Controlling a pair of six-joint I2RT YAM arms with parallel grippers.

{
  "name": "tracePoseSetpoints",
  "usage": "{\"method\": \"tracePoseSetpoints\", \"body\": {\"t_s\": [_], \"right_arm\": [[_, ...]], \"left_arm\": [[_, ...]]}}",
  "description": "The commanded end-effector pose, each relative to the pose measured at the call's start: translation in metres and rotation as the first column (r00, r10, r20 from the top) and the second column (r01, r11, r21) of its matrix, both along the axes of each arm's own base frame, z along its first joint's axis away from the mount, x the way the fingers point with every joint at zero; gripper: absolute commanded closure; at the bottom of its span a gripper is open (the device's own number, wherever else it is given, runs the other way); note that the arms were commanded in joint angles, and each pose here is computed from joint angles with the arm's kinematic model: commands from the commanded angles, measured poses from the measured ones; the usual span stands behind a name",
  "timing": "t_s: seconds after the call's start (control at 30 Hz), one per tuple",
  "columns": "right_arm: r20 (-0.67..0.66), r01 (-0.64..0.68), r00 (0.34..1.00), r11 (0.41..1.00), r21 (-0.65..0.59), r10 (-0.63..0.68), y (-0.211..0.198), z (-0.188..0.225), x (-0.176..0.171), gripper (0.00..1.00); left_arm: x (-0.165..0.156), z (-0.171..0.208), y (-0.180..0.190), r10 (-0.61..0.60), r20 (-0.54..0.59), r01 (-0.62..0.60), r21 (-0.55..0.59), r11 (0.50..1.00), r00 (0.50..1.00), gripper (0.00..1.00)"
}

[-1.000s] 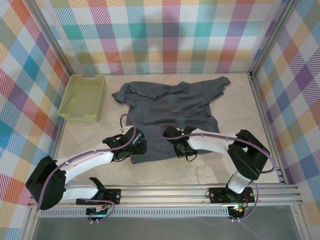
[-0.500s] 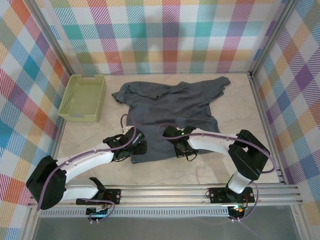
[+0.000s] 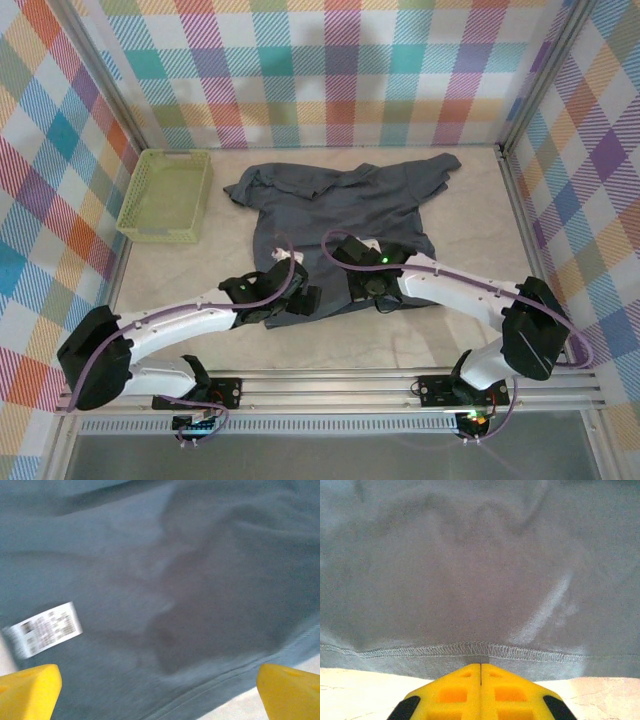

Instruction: Fold the inside-out t-shirt

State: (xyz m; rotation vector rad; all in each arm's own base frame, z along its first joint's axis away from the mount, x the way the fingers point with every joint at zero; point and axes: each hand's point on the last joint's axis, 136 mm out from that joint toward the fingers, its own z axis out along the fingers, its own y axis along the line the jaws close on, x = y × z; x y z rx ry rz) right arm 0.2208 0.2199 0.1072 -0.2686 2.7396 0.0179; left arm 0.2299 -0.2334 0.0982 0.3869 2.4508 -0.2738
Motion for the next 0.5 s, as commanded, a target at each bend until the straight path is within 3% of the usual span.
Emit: {"method": "tracePoseSetpoints", "body": {"t_s": [0.0,0.27,0.4,0.47], "right_arm": [[-0.005,0.012,1.0,0.999,0.051,-0.012,-0.001,0.014,-0.001,1.0],[0.041,0.02,0.999,0.977,0.213,-0.03,0.006,0.052,0.009,1.0],[0.06,0.023,0.997,0.97,0.243,-0.039,0.003,0.062,0.01,1.0],[0.066,0.033,0.997,0.97,0.242,-0.05,-0.002,0.064,0.01,1.0]], "left_arm": [[0.002,0.015,-0.044,-0.133,0.079,0.136,-0.036,0.99,0.988,0.0],[-0.004,0.013,-0.105,-0.266,0.126,0.276,-0.065,0.959,0.956,0.0],[0.022,0.011,-0.093,-0.14,0.178,0.136,0.032,0.99,0.974,0.01],[0.032,0.017,-0.085,-0.084,0.225,0.074,0.055,0.996,0.971,0.09]]}}
